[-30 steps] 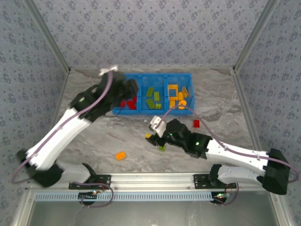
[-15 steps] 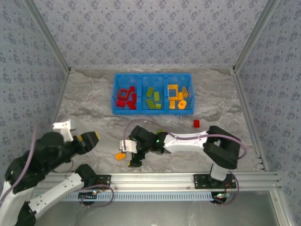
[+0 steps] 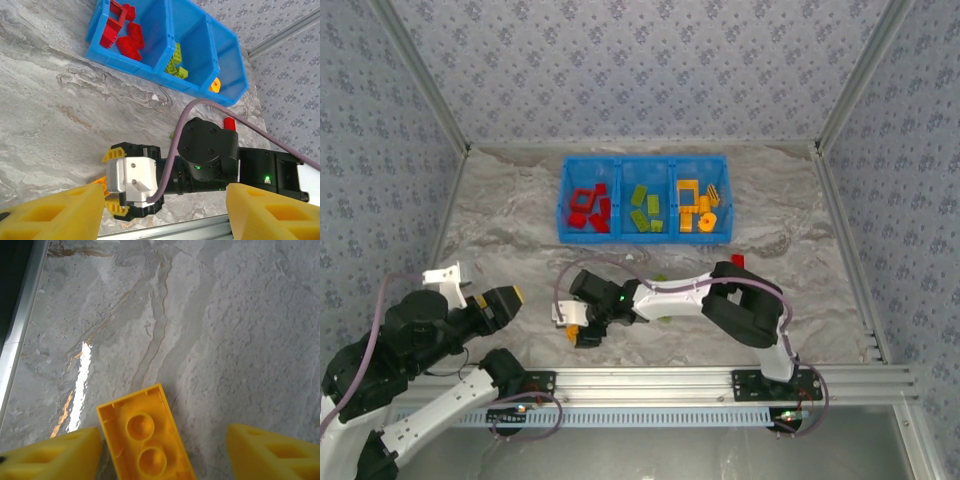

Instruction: Sort the legos into containers by color

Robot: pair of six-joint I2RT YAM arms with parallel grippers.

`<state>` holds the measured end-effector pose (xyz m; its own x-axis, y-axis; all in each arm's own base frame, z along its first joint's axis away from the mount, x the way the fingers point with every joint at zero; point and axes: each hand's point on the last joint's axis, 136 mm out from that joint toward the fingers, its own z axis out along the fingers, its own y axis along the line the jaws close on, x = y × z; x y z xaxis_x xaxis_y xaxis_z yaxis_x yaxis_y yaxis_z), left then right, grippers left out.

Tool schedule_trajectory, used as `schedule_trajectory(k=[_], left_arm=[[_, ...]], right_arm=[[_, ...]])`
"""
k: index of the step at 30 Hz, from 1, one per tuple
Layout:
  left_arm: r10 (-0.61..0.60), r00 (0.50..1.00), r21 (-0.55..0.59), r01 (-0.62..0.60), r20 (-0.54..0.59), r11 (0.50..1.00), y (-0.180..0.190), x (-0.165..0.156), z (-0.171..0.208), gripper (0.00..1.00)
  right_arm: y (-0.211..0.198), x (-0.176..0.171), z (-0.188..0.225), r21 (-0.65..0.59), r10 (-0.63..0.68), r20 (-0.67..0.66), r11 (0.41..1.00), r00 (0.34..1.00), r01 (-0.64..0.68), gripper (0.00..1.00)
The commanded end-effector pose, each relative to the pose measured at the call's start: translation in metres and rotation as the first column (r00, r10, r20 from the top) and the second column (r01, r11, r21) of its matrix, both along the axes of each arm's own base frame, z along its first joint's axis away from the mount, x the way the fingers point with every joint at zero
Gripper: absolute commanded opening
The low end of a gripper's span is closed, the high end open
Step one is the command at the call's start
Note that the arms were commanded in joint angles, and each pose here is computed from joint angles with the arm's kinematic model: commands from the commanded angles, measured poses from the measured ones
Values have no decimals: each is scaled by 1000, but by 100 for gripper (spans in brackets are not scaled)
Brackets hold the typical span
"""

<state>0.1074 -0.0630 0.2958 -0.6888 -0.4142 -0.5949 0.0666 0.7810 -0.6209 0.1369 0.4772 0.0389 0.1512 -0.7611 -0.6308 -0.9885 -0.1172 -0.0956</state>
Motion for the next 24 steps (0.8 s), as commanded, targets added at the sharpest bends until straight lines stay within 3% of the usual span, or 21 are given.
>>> schedule_trajectory(k=[1, 5, 10, 17, 20, 24], left_arm=[[0, 1000, 10, 0, 11, 1000, 1, 1, 1, 66], [-3, 1000, 5, 3, 11, 1000, -2, 2, -1, 66], [-11, 1000, 8, 11, 11, 1000, -5, 4, 0, 66], [-52, 999, -3, 53, 13, 999, -21, 10, 4, 65], [-123, 992, -29, 123, 4, 992, -47, 18, 8, 65], [-257, 965, -102, 251, -47, 963, -108, 38, 2, 60]], right_arm=[[2, -4, -10, -52, 2, -24, 999, 1000, -4, 62], [3, -7, -11, -58, 7, -18, 998, 1000, -8, 56], [2, -7, -13, -74, -1, -16, 997, 1000, 0, 34], [0, 6, 27, 24, -77, 29, 997, 997, 76, 26], [-16, 25, 63, 97, -163, 51, 983, 985, 158, 26], [-66, 65, 106, 166, -352, 54, 926, 934, 340, 26]])
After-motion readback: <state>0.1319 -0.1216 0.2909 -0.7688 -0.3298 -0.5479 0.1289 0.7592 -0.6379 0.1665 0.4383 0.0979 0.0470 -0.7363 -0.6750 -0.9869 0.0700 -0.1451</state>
